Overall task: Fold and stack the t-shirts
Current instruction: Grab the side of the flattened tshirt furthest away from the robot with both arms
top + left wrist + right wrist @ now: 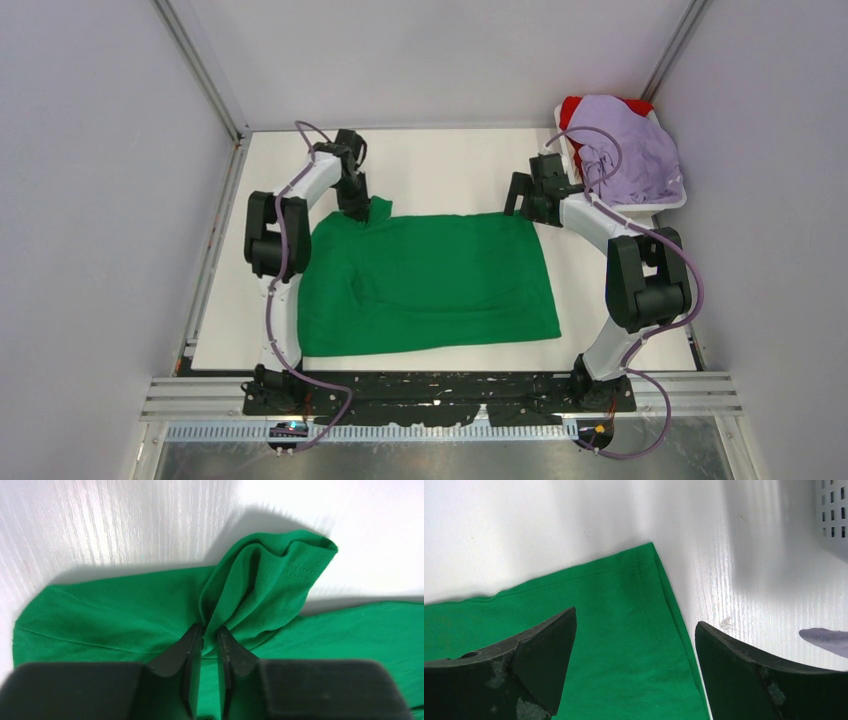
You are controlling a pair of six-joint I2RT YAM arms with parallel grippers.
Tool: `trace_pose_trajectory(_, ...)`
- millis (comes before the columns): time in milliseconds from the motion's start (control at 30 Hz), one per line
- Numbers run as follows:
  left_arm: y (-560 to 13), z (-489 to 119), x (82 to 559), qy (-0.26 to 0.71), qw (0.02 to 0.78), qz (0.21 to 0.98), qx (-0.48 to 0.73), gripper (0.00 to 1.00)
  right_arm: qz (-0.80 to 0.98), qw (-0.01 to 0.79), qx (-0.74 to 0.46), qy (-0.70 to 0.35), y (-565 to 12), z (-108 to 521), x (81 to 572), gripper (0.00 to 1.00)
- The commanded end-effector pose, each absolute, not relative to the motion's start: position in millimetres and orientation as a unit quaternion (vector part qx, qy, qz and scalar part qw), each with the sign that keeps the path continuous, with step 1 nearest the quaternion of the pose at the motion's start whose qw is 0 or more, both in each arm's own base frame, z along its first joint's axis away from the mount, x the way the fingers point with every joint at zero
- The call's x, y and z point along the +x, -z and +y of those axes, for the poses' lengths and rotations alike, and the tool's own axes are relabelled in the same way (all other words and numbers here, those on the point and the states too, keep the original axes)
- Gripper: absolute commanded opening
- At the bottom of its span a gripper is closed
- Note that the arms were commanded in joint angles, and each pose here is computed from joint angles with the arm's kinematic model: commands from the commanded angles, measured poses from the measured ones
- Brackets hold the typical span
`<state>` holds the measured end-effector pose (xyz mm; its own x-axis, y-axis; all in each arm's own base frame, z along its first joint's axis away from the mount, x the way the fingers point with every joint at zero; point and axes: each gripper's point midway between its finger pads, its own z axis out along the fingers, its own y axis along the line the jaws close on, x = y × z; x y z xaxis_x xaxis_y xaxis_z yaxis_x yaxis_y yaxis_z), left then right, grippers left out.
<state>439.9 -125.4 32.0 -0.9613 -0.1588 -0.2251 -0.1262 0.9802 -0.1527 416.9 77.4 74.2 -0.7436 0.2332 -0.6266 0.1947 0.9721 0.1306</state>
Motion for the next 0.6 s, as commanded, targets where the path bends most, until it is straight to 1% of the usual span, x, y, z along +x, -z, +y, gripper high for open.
trace_pose_trajectory(0,-38.9,-123.9,445.5,0.061,0.121,0.988,-0.078,0.15,0.924,0.362,0.121,-0.027,-83.8,72.1,423.6,0.95)
trace_pose_trajectory(33,-39.3,-125.4,445.3,0.061,0.121,0.988,-0.074,0.14,0.923,0.364,0.123,-0.027,-84.3,70.3,423.3,0.96)
trace_pose_trajectory(133,-39.8,-127.8,444.1,0.062,0.121,0.989,-0.066,0.0,0.921,0.367,0.127,-0.027,-86.7,66.5,422.9,0.95)
trace_pose_trajectory(300,-50.1,-127.0,450.3,0.061,0.138,0.987,-0.054,0.0,0.919,0.373,0.126,-0.028,-91.4,63.4,424.2,0.95)
trace_pose_trajectory(467,-88.5,-108.9,472.8,0.018,0.209,0.977,-0.039,0.0,0.915,0.385,0.121,-0.033,-100.1,66.1,439.8,0.95)
trace_pose_trajectory(567,-106.9,-99.2,483.4,-0.006,0.233,0.972,-0.027,0.0,0.914,0.387,0.121,-0.028,-101.0,66.9,453.0,0.95)
